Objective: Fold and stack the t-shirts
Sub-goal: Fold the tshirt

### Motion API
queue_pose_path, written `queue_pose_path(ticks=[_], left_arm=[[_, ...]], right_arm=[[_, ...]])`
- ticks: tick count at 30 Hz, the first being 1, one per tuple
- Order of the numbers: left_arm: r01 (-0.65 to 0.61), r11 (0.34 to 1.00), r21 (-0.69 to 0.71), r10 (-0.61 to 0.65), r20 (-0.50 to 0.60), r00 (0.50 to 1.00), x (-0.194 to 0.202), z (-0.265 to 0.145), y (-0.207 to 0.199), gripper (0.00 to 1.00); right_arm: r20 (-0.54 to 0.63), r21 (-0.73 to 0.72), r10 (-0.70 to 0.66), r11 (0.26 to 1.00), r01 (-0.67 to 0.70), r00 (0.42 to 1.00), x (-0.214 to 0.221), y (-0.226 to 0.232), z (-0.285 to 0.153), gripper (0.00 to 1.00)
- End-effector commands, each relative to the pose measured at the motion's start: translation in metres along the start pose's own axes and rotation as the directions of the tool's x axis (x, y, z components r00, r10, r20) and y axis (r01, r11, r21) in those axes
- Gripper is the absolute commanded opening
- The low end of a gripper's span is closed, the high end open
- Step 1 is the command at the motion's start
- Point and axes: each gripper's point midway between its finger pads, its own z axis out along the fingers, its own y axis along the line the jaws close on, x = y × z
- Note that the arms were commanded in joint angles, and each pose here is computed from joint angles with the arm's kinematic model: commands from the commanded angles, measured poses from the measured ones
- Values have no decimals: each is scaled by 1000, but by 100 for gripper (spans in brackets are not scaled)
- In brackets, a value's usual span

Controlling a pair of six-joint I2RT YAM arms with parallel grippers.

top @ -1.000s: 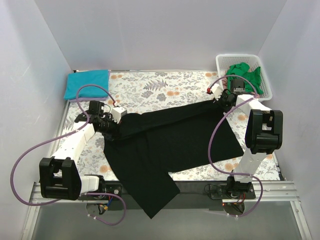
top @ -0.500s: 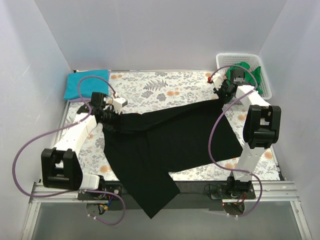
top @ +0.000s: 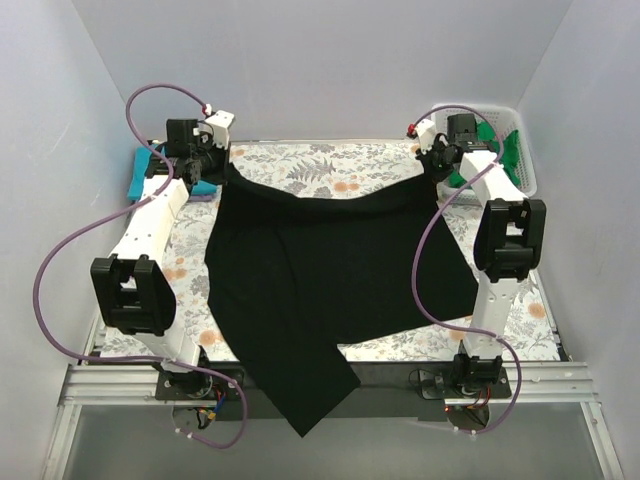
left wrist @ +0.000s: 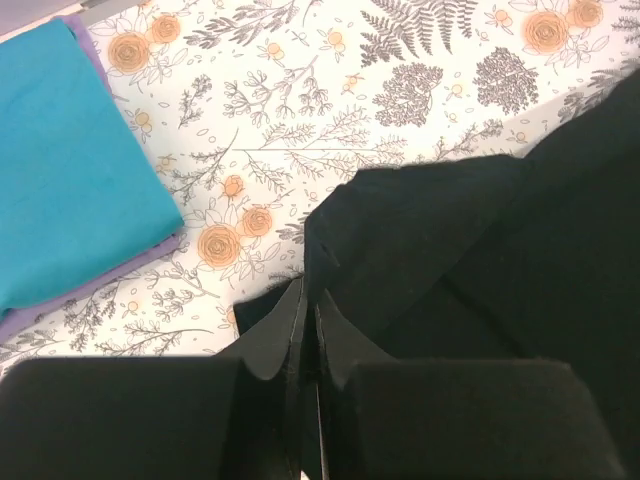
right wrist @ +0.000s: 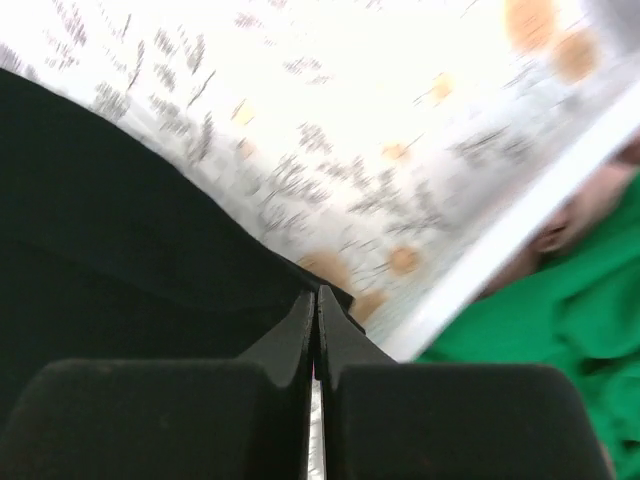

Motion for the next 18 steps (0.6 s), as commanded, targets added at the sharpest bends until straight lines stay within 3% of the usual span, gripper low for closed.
queue_pose_path(ticks=[1,7,12,18], left_arm=[[-15,1000,8,15,17,1000,1,-16,-5,0],[4,1000,25,-4,-8,1000,26,-22,-14,0],[31,999,6,-31,-5,999,28,-26,-12,0],[53,996,-78,-47,76,996,-11,-31,14,0]], right_arm=[[163,154,-117,984,92,980,-46,-31,-35,1],[116,116,-115,988,102,987,-9,-3,-39,1],[153,145,-129,984,107,980,-26,-11,-42,1],[226,200,-134,976,89,965,-70,-36,-48,1]])
